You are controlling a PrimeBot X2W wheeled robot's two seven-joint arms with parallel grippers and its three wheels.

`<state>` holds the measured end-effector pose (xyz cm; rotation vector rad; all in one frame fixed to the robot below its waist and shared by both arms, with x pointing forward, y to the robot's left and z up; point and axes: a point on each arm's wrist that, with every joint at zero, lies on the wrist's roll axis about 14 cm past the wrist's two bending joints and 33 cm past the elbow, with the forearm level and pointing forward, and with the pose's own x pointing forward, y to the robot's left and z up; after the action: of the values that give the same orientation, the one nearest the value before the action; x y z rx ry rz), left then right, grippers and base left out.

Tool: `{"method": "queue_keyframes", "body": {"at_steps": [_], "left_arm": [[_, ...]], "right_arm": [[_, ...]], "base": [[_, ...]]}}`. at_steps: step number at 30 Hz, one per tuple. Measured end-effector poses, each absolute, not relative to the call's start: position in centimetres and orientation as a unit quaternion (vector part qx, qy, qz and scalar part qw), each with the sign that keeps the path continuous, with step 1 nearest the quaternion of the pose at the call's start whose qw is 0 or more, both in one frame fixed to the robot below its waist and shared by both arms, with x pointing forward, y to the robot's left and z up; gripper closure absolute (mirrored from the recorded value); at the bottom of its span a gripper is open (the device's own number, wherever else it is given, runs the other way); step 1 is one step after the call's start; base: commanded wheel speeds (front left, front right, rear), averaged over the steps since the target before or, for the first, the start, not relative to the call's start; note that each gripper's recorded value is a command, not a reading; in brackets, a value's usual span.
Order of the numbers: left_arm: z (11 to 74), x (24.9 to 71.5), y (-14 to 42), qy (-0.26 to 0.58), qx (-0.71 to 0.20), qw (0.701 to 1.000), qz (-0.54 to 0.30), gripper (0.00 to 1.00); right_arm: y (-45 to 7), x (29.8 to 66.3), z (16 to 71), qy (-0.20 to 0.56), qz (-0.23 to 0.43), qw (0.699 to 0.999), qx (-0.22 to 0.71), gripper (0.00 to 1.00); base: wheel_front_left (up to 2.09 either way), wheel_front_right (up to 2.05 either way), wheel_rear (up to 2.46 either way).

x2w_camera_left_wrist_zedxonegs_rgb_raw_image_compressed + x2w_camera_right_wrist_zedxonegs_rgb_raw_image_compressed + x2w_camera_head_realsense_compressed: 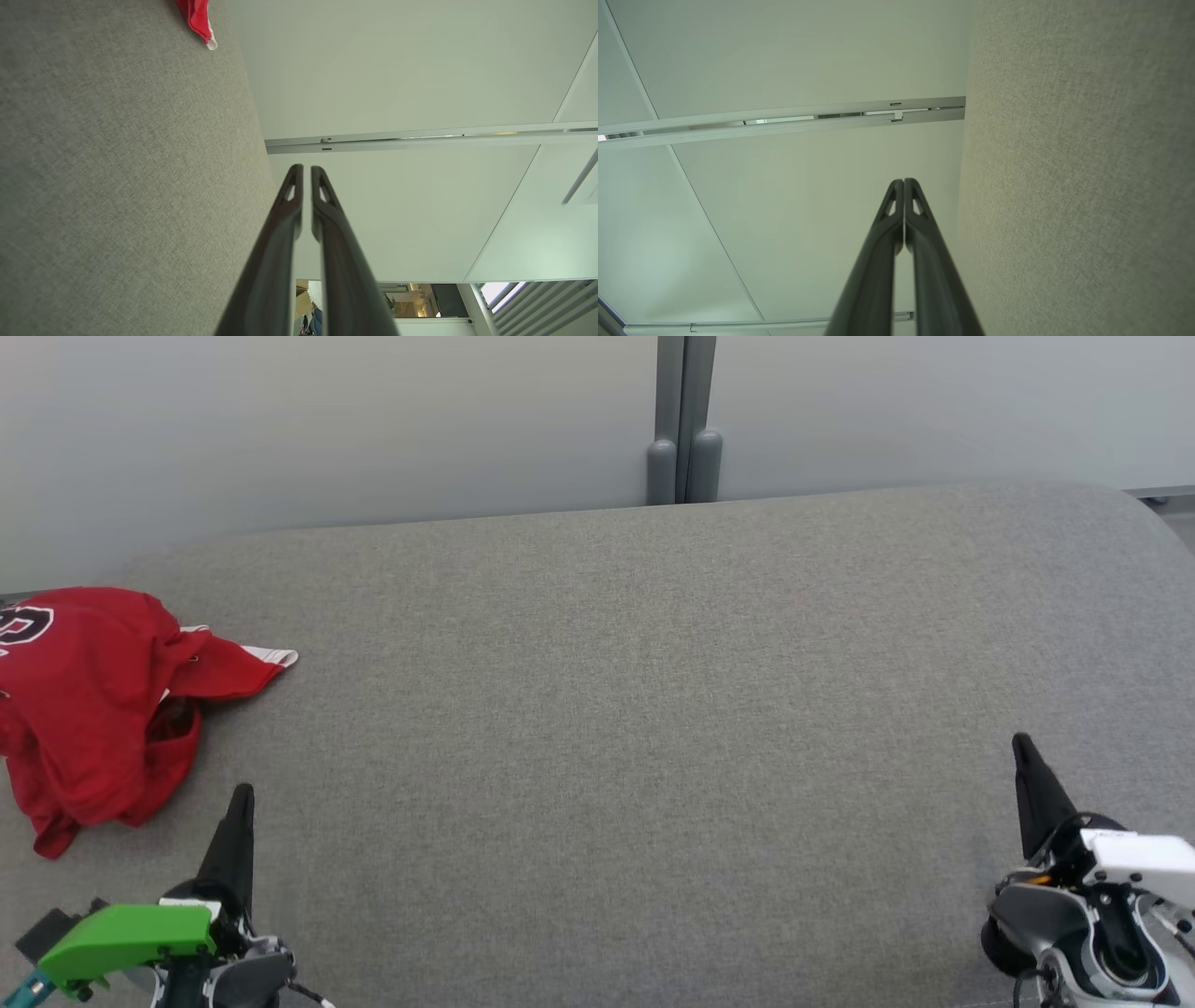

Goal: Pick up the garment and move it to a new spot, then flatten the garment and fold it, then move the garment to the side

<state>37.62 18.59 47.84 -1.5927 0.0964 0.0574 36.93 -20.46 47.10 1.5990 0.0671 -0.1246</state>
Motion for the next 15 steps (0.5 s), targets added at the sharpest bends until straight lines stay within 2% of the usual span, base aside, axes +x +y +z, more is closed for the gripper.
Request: {"method": "queue_keyframes", "body": {"at_steps": [1, 2, 9, 15], "left_arm": [[47.2, 37.4, 18.5, 0.050, -0.716, 0.696, 0.032, 1.00], [46.6, 37.0, 18.4, 0.057, -0.717, 0.694, 0.040, 0.00], [45.4, 36.4, 18.1, 0.068, -0.718, 0.690, 0.053, 0.00], [45.7, 36.4, 17.8, 0.069, -0.707, 0.702, 0.047, 0.00]], "right_arm": [[-20.3, 36.5, 46.4, 0.038, -0.064, 0.692, 0.718, 1.00], [-20.2, 36.1, 45.6, 0.046, -0.072, 0.690, 0.719, 0.00], [-19.8, 35.1, 44.2, 0.060, -0.089, 0.686, 0.720, 0.00], [-19.7, 35.3, 44.5, 0.060, -0.084, 0.709, 0.698, 0.00]], "base": [[0.00, 0.00, 0.00], [0.00, 0.00, 0.00], [0.00, 0.00, 0.00], [0.00, 0.00, 0.00]]}}
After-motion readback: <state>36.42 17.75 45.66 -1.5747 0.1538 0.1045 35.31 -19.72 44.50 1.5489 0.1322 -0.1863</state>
